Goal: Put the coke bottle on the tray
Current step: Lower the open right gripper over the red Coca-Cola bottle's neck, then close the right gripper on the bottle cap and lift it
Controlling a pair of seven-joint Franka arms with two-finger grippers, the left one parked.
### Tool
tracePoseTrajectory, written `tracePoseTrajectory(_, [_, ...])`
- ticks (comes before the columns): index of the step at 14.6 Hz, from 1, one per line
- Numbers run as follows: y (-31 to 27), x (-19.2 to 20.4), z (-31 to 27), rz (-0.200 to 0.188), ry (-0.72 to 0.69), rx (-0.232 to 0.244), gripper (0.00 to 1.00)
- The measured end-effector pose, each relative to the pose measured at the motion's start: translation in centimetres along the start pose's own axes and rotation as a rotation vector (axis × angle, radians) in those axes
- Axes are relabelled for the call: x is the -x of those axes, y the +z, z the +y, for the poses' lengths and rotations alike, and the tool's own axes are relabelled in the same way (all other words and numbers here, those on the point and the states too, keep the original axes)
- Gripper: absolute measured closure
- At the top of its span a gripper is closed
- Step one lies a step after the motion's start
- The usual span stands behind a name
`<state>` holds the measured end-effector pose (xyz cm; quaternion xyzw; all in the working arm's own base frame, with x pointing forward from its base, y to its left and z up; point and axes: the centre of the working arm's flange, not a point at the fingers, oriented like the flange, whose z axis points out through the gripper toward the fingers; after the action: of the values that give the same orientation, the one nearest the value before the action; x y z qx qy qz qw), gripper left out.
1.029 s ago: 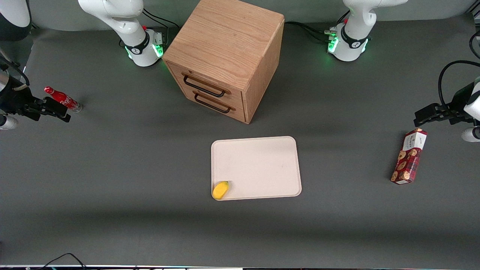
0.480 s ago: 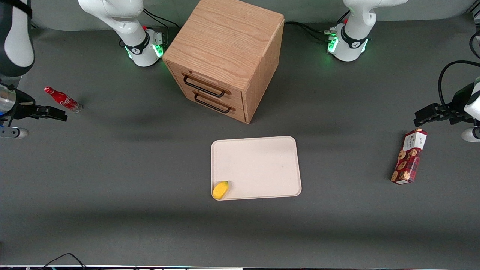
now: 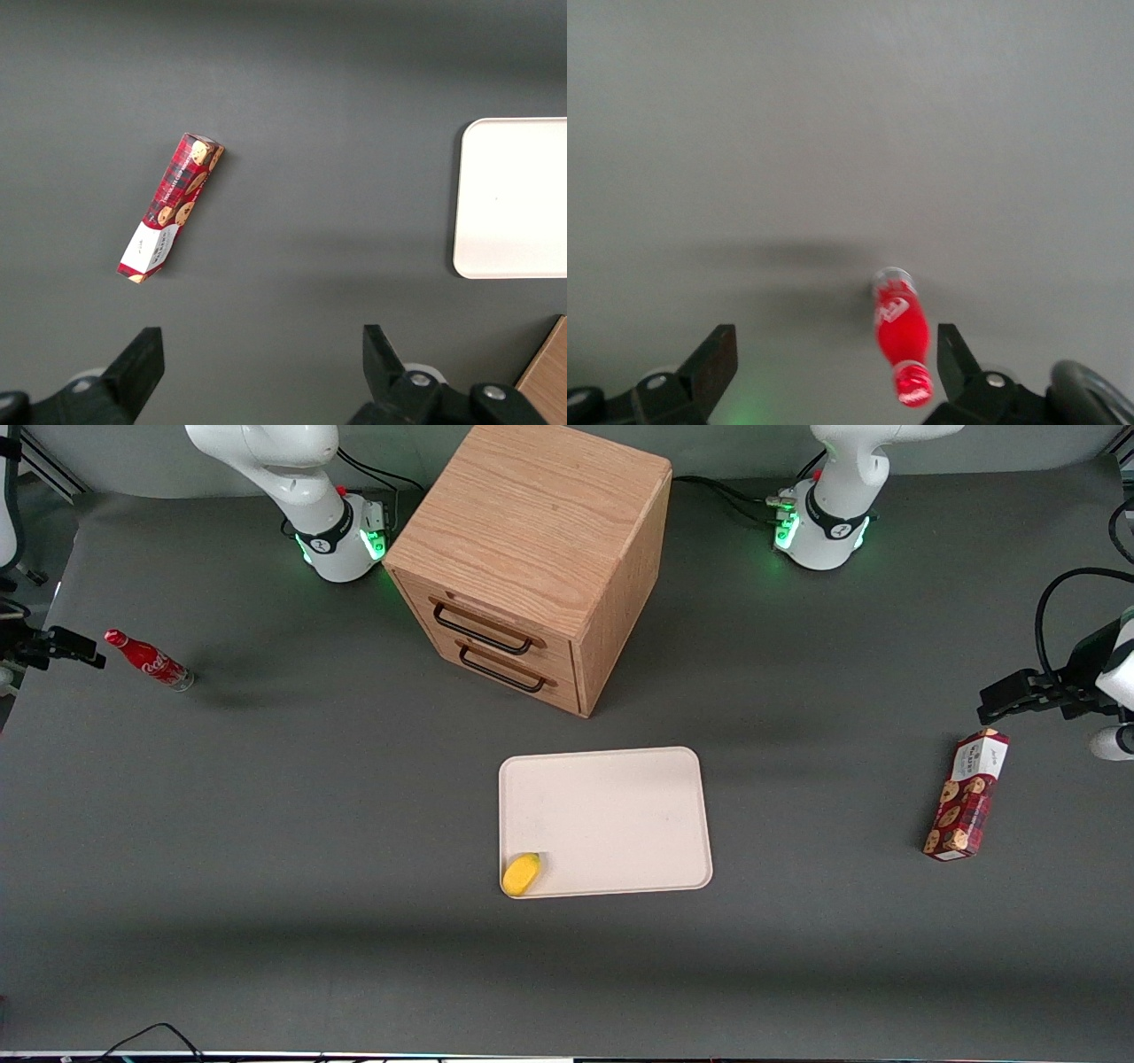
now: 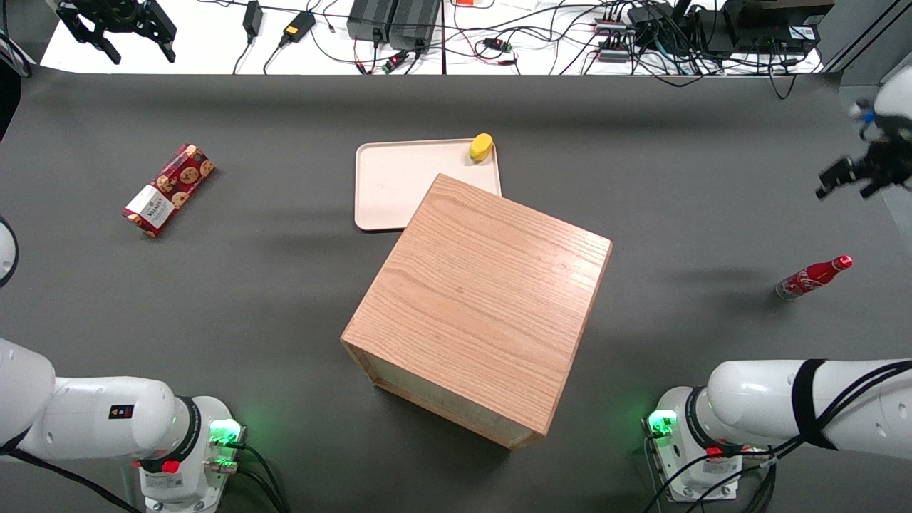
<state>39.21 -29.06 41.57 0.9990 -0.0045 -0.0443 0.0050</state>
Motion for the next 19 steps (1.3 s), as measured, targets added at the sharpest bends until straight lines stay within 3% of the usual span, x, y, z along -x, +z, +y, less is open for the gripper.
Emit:
tracePoseTrajectory(5, [8.4, 7.4, 4.2, 0.075, -0.023, 0.032, 0.0])
tracePoseTrajectory(15, [10.2, 8.4, 3.6, 0.066, -0.045, 0.015, 0.0])
tracePoseTrajectory(19, [10.5, 8.5, 3.5, 0.063, -0.046, 0.014, 0.04])
